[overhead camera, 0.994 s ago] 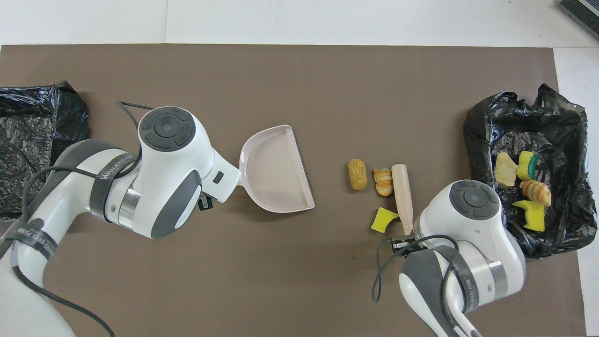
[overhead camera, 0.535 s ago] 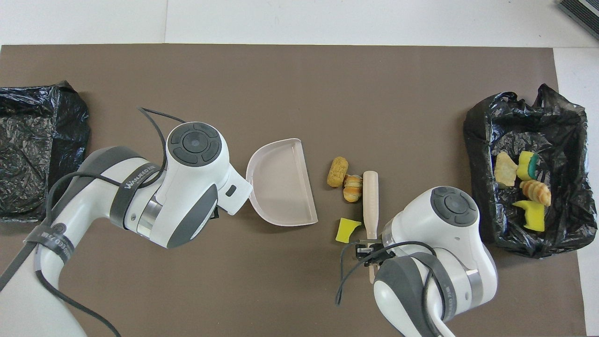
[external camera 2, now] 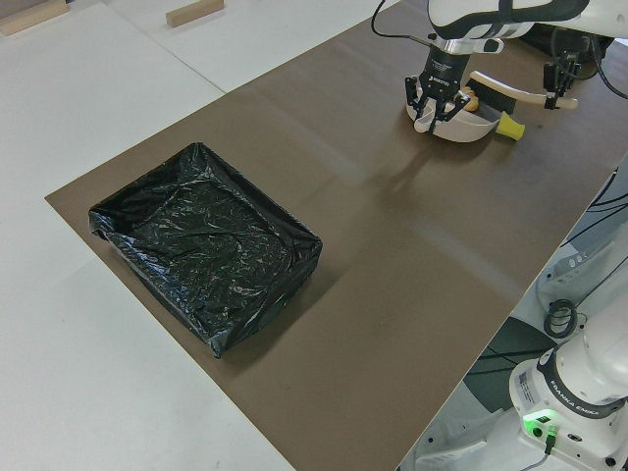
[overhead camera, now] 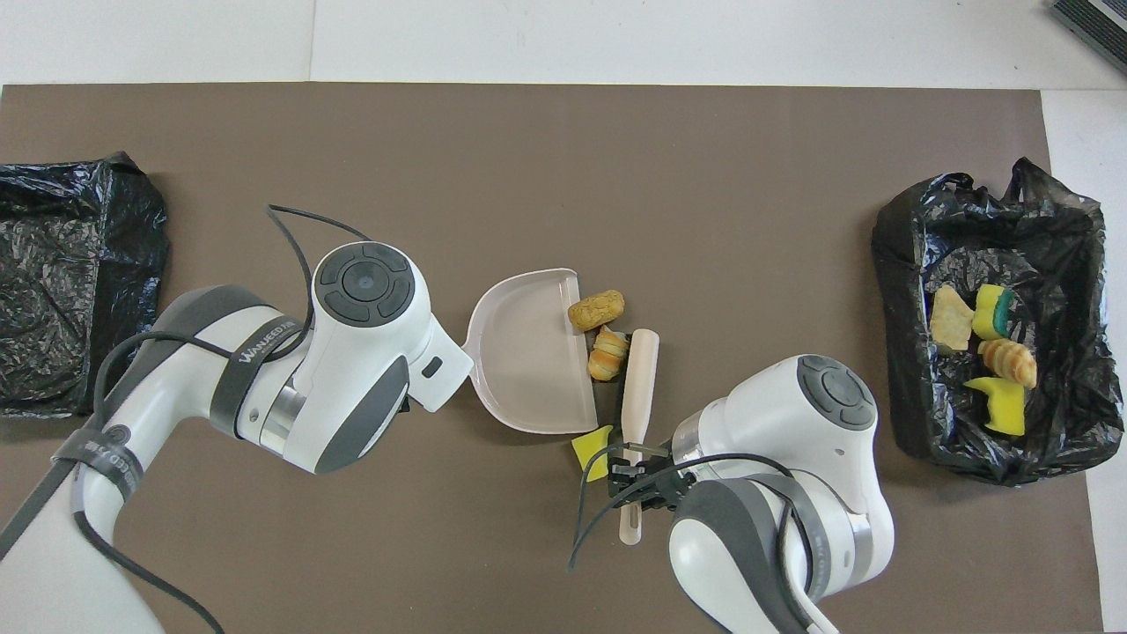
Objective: Sweep and dump trash in bin
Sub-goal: 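Sweep the bread pieces into the dustpan with the right gripper's brush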
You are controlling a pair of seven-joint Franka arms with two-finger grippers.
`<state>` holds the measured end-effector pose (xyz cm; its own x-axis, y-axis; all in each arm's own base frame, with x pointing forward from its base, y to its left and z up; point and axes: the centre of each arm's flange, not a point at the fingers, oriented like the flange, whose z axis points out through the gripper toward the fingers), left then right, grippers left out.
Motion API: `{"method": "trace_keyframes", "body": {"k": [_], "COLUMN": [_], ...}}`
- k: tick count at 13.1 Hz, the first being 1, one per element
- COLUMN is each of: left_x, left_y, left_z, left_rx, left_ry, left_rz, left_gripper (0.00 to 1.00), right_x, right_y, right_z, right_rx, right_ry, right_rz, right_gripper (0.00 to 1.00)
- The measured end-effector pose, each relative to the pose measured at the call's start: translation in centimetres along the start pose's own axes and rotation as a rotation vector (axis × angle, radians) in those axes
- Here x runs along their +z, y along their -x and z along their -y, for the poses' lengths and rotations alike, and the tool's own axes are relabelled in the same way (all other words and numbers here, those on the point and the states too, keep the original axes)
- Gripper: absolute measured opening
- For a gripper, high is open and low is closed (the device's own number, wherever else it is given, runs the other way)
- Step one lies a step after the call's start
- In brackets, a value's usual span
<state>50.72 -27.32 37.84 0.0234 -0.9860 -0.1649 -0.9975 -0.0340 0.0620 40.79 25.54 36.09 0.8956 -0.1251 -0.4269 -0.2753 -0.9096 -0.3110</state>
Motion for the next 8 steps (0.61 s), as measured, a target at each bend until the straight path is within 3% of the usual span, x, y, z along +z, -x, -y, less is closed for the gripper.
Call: {"method": "trace_keyframes", "body": {"k": [5, 8], "left_x": [0.4, 0.6], "left_y": [-0.5, -0.4], "left_z": [0.2, 0.2], "left_rx": [0.104, 0.105], "left_ry": [-0.047, -0.047], "left_rz": [-0.028, -0.028], "left_gripper": [0.33, 0.33], "right_x": [-1.9, -5.7], "right_y": [1.9, 2.8], "right_z": [4.8, 5.9], "right_rx": [0.017, -0.031], "right_ry": [-0.073, 0.004], "right_rz": [0.017, 0.012], "right_gripper": [0.26, 0.26]}}
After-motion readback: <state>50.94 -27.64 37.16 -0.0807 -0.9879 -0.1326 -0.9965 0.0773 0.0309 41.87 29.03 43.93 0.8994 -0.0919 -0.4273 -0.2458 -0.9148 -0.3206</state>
